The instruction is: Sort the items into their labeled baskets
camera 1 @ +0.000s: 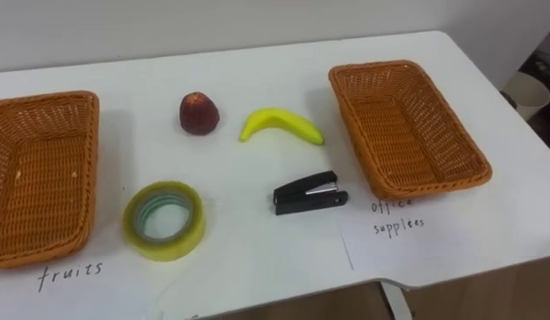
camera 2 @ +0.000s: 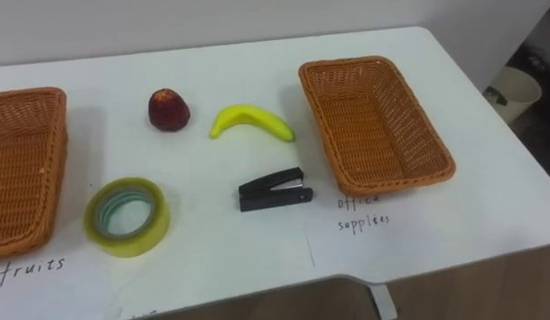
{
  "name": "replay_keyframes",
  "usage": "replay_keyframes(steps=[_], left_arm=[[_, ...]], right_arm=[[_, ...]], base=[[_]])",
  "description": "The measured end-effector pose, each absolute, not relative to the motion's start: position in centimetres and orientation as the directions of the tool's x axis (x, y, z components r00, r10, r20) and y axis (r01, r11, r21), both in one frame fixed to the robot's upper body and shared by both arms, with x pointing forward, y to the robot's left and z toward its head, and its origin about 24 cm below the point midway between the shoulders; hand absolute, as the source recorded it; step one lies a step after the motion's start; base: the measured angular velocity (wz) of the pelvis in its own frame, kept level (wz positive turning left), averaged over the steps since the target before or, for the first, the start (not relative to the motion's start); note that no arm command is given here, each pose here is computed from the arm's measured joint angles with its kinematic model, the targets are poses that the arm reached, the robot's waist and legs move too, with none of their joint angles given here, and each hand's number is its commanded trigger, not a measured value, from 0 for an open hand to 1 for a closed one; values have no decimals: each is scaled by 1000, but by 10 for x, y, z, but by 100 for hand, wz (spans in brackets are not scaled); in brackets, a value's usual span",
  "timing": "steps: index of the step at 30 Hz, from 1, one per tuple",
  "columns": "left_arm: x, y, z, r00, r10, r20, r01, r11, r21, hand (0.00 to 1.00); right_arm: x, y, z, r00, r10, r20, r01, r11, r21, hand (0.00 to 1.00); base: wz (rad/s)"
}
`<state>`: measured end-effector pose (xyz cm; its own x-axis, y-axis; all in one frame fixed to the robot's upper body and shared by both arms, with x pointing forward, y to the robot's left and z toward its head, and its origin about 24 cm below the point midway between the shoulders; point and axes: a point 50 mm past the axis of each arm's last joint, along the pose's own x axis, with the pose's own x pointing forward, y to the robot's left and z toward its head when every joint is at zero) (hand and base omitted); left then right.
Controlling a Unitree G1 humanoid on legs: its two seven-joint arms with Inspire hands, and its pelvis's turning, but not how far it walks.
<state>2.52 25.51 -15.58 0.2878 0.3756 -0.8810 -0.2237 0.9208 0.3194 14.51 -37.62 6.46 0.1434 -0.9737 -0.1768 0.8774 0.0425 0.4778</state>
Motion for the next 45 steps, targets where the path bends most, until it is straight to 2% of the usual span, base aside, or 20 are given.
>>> replay_keyframes(steps=[12, 21, 29, 38, 45], left_arm=[[22, 255, -157, 273, 382, -883, -206, 920, 334, 0], [21, 257, -157, 264, 385, -884, -203, 918, 340, 0], [17, 255, -158, 237, 377, -895, -174, 923, 342, 0], [19, 254, -159, 248, 370, -895, -144, 928, 344, 0], [21, 253, -159, 253, 368, -895, -136, 929, 344, 0]], right_arm=[[159, -364, 108, 176, -982, 69, 868, 188, 460, 0], [181, -345, 133, 366, -910, 195, 786, 414, 459, 0], [220, -321, 162, 532, -787, 313, 657, 617, 433, 0], [243, -299, 181, 645, -630, 433, 533, 777, 335, 0], [249, -291, 185, 693, -560, 454, 473, 828, 301, 0]], base=[[3], [0], [2], [7], [0]])
